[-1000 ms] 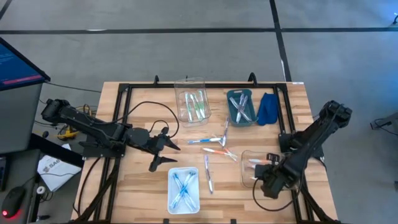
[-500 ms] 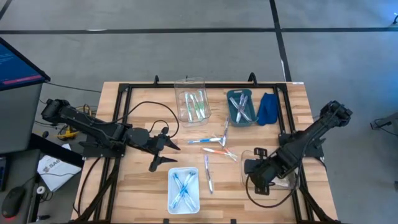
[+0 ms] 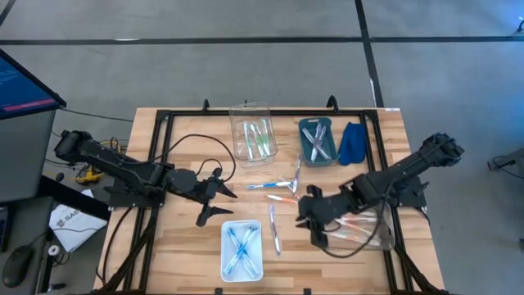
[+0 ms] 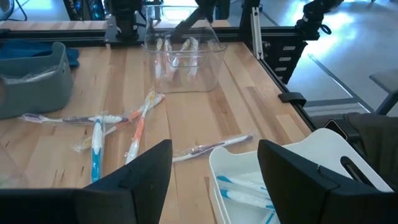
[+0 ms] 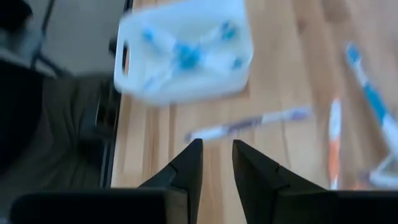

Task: Pick & Place Toothbrushes
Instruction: Put the purple toothbrush into the green bin

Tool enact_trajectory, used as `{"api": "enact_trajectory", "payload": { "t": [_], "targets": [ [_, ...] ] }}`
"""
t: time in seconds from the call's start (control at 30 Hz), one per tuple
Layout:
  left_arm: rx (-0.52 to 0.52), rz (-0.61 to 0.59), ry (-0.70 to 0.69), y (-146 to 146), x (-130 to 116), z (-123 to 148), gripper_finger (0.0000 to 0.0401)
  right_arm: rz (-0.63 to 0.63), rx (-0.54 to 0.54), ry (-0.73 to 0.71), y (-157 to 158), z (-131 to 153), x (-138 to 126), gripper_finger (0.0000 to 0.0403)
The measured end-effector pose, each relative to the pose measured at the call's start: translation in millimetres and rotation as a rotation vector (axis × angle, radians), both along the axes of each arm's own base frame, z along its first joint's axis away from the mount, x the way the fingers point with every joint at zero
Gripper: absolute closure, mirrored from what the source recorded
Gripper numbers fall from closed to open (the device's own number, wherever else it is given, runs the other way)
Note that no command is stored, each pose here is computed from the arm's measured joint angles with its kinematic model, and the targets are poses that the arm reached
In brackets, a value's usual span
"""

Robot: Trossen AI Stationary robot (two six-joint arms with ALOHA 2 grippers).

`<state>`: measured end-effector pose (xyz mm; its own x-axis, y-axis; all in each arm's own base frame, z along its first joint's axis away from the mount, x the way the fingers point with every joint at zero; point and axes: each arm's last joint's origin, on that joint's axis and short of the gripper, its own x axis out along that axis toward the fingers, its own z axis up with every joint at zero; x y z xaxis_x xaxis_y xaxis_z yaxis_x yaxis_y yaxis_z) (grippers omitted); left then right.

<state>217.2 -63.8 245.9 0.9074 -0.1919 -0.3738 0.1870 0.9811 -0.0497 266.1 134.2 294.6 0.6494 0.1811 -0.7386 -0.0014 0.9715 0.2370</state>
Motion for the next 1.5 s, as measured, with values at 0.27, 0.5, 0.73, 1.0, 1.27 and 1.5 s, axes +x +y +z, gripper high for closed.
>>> {"api": "enact_trajectory", "payload": {
  "t": [0.27,0.5,0.73,1.0,1.27,1.5],
  "targets": [
    [0.007,-0.004,-0.013,-0.1,0.4,1.0,0.0169,0.012,-0.078,-0.171,-29.9,9.9,24.8,0.0321],
    [0.056,0.068,-0.028,3.7,1.4,1.3,0.0169,0.053,-0.234,-0.197,-58.6,1.8,33.7,0.0321],
    [0.115,0.185,-0.039,23.5,4.8,-3.1,0.0169,0.057,-0.307,-0.184,-78.1,-30.8,34.3,0.0321],
    [0.140,0.285,-0.184,65.5,23.4,3.7,0.0169,-0.032,-0.316,-0.126,-108.9,-55.7,31.3,0.0321],
    [0.134,0.312,-0.308,102.9,52.3,-11.7,0.0169,-0.078,-0.342,-0.038,-131.8,-67.4,25.6,0.0321],
    [0.121,0.323,-0.356,120.3,67.2,-29.4,0.0169,-0.102,-0.351,-0.026,-142.8,-67.8,25.0,0.0321]
  ]
}}
